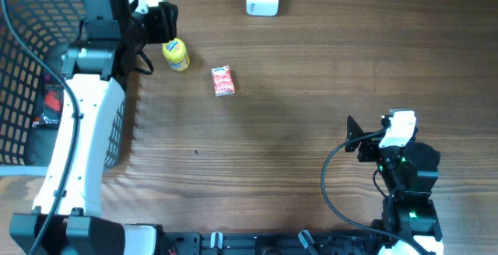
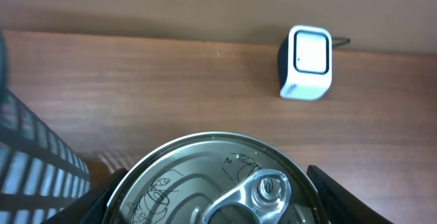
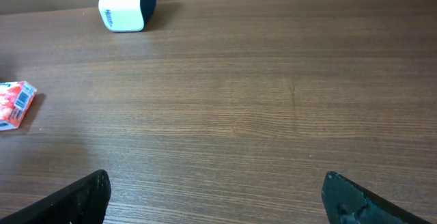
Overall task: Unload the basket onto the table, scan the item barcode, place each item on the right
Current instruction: 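Carry the tin beside the Kleenex pack, set it down, release, then reach the left gripper into the basket toward the black-red packet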
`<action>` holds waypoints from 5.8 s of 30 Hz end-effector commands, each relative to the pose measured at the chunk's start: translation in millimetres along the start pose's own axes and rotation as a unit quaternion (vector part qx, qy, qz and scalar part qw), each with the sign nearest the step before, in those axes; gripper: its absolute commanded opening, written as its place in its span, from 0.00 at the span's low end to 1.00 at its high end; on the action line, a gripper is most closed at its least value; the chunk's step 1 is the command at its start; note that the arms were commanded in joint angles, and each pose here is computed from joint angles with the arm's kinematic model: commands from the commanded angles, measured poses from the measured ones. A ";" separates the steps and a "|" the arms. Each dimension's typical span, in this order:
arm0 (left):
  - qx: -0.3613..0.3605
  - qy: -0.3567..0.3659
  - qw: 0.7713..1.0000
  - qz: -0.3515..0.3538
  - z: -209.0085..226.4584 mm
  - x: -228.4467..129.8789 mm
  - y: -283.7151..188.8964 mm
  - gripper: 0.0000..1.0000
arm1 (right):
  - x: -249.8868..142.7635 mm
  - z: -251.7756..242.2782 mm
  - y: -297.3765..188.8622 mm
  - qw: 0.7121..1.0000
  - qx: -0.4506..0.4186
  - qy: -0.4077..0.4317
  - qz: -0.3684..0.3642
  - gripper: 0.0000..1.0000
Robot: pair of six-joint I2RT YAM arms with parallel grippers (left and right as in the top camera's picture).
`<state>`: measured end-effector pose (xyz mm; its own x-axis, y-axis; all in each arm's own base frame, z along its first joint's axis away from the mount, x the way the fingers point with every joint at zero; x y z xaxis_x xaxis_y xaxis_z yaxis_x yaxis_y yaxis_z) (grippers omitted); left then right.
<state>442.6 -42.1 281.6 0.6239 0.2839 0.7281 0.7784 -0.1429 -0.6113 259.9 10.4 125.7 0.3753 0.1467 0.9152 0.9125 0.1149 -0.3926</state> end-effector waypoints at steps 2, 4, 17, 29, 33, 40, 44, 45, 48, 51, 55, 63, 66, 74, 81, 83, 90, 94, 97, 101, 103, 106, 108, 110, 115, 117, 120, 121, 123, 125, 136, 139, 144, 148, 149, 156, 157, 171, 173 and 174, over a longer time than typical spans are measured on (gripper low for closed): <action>0.010 -0.007 0.998 0.060 5.0 -28.8 26.2 0.45 | 10.7 -2.3 -1.6 1.000 -0.003 -0.003 -0.012 1.00; 0.016 -0.008 0.996 0.084 7.6 -41.2 35.1 0.44 | 10.9 -2.4 -1.6 1.000 -0.003 -0.003 -0.013 1.00; 0.017 0.031 0.976 0.215 -21.7 -123.3 74.4 0.44 | 10.7 -2.4 -1.6 1.000 -0.003 -0.003 -0.012 1.00; 0.027 0.053 0.956 0.288 -20.2 -196.3 110.7 0.44 | 10.8 -2.4 -1.6 1.000 -0.004 -0.003 -0.013 1.00; 0.022 0.060 0.956 0.288 -21.1 -211.3 123.0 0.47 | 10.8 -2.4 -1.6 1.000 -0.004 -0.003 -0.013 1.00; 0.019 0.060 0.957 0.283 -15.2 -227.2 136.8 0.48 | 10.8 -2.4 -1.6 1.000 -0.004 -0.003 -0.013 1.00; 0.019 0.061 0.957 0.283 -15.3 -228.7 137.7 0.45 | 10.8 -2.4 -1.6 1.000 -0.004 -0.003 -0.013 1.00; 0.020 0.061 0.957 0.284 -14.9 -229.4 137.2 0.46 | 10.6 -2.4 -1.6 1.000 -0.003 -0.003 -0.012 1.00; 0.023 0.061 0.954 0.292 -13.2 -232.4 134.8 0.46 | 10.6 -2.4 -1.6 1.000 -0.003 -0.003 -0.012 1.00; 0.022 0.061 0.954 0.291 -14.6 -230.1 131.1 0.44 | 10.6 -2.4 -1.6 1.000 -0.003 -0.003 -0.012 1.00; 0.019 0.062 0.957 0.284 -18.7 -220.0 118.6 0.44 | 10.6 -2.4 -1.6 1.000 -0.004 -0.004 -0.012 1.00; 0.028 0.061 0.950 0.305 -16.0 -220.7 95.2 0.43 | 10.6 -2.4 -1.6 1.000 -0.003 -0.004 -0.012 1.00; 0.033 0.061 0.947 0.315 -13.7 -224.4 91.4 0.43 | 10.5 -2.4 -1.6 1.000 -0.003 -0.004 -0.012 1.00; 0.089 0.071 0.925 0.364 9.0 -242.4 72.0 0.42 | 10.6 -2.4 -1.6 1.000 -0.003 -0.004 -0.012 1.00; 0.086 0.071 0.928 0.357 8.9 -242.8 75.8 0.45 | 10.8 -2.4 -1.6 1.000 -0.004 -0.004 -0.013 1.00; 0.084 0.071 0.929 0.354 10.5 -247.2 78.9 0.46 | 10.7 -2.4 -1.6 1.000 -0.003 -0.004 -0.012 1.00; 0.100 0.071 0.912 0.392 36.5 -299.2 73.7 0.53 | 10.9 -2.4 -1.6 1.000 -0.004 -0.004 -0.013 1.00; 0.074 0.063 0.920 0.381 32.8 -308.5 82.0 0.56 | 10.6 -2.4 -1.6 1.000 -0.003 -0.004 -0.012 1.00; 0.059 0.063 0.930 0.356 27.7 -302.6 91.6 0.62 | 10.6 -2.4 -1.6 1.000 -0.003 -0.004 -0.012 1.00; 0.050 0.063 0.938 0.338 23.5 -295.8 98.2 0.83 | 10.2 -2.3 -1.5 1.000 -0.003 -0.004 -0.011 1.00; 0.053 0.063 0.935 0.344 25.0 -298.1 96.1 0.96 | 10.3 -2.4 -1.6 1.000 -0.004 -0.004 -0.011 1.00; 0.056 0.063 0.933 0.350 26.3 -300.2 93.8 1.00 | 10.3 -2.4 -1.5 1.000 -0.004 -0.004 -0.011 1.00; 0.054 0.063 0.935 0.346 24.8 -297.2 92.8 1.00 | 10.3 -2.4 -1.5 1.000 -0.004 -0.004 -0.011 1.00; 0.049 0.063 0.939 0.335 21.1 -289.8 90.2 1.00 | 10.3 -2.4 -1.5 1.000 -0.004 -0.004 -0.011 1.00; 0.023 0.065 0.958 0.280 3.8 -251.5 68.0 1.00 | 10.3 -2.4 -1.5 1.000 -0.004 -0.004 -0.011 1.00; 0.006 0.066 0.968 0.240 -6.8 -227.1 51.7 1.00 | 10.2 -2.4 -1.6 1.000 -0.004 -0.004 -0.011 1.00; -0.028 0.067 0.984 0.166 -24.7 -186.1 21.5 1.00 | 10.1 -2.3 -1.5 1.000 -0.003 -0.004 -0.011 1.00; -0.041 0.067 0.987 0.137 -30.9 -171.8 10.7 1.00 | 10.1 -2.3 -1.5 1.000 -0.003 -0.004 -0.011 1.00; -0.063 0.068 0.992 0.086 -41.4 -147.6 -7.8 1.00 | 10.1 -2.3 -1.5 1.000 -0.003 -0.004 -0.011 1.00; -0.095 0.068 0.993 0.013 -55.7 -114.9 -32.0 1.00 | 10.0 -2.3 -1.5 1.000 -0.003 -0.004 -0.011 1.00; -0.031 -0.008 0.931 -0.364 -28.1 66.0 -175.7 1.00 | 8.1 -1.9 -1.5 1.000 -0.002 -0.002 -0.007 1.00; 0.079 -0.047 0.913 -0.397 29.7 90.5 -193.1 1.00 | 8.0 -1.9 -1.5 1.000 -0.002 -0.002 -0.007 1.00; 0.196 -0.112 0.897 -0.381 119.9 91.8 -192.4 1.00 | 7.2 -1.7 -1.5 1.000 -0.002 -0.002 -0.005 1.00; 0.249 -0.148 0.914 -0.284 180.8 61.5 -152.1 1.00 | 7.1 -1.7 -1.5 1.000 -0.002 -0.002 -0.005 1.00; 0.258 -0.155 0.919 -0.255 191.9 51.4 -140.5 1.00 | 7.1 -1.7 -1.5 1.000 -0.002 -0.002 -0.005 1.00; 0.318 -0.064 0.946 -0.030 243.3 -22.5 -64.5 1.00 | 7.3 -1.7 -1.5 1.000 -0.002 -0.002 -0.005 1.00; 0.320 -0.046 0.946 -0.004 247.0 -30.9 -57.2 1.00 | 7.3 -1.7 -1.5 1.000 -0.002 -0.002 -0.005 1.00; 0.326 0.001 0.940 0.101 313.9 -71.8 -38.7 1.00 | 6.3 -1.7 -1.5 1.000 -0.002 -0.002 -0.003 1.00; 0.317 -0.018 0.942 0.106 327.9 -80.0 -40.0 1.00 | 6.3 -2.2 -1.5 1.000 -0.004 -0.002 -0.003 1.00; 0.308 -0.018 0.944 0.114 330.8 -84.3 -38.9 1.00 | 6.3 -2.2 -1.5 1.000 -0.004 -0.002 -0.003 1.00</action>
<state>340.4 244.2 156.8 0.7371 0.3444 0.5814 0.4207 0.4393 -0.7937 258.7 10.5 123.0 0.3868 0.1459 0.9106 0.9075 0.1152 -0.4039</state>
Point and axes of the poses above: each gripper's point midway between its finger pads, its own y axis out along the fingers, its own z axis along the line the jaws close on, x = y × z, the point moved 1 cm from there along -y, back along the fingers, and after that the axes turned 12 degrees about -y, right-handed, at the moved point
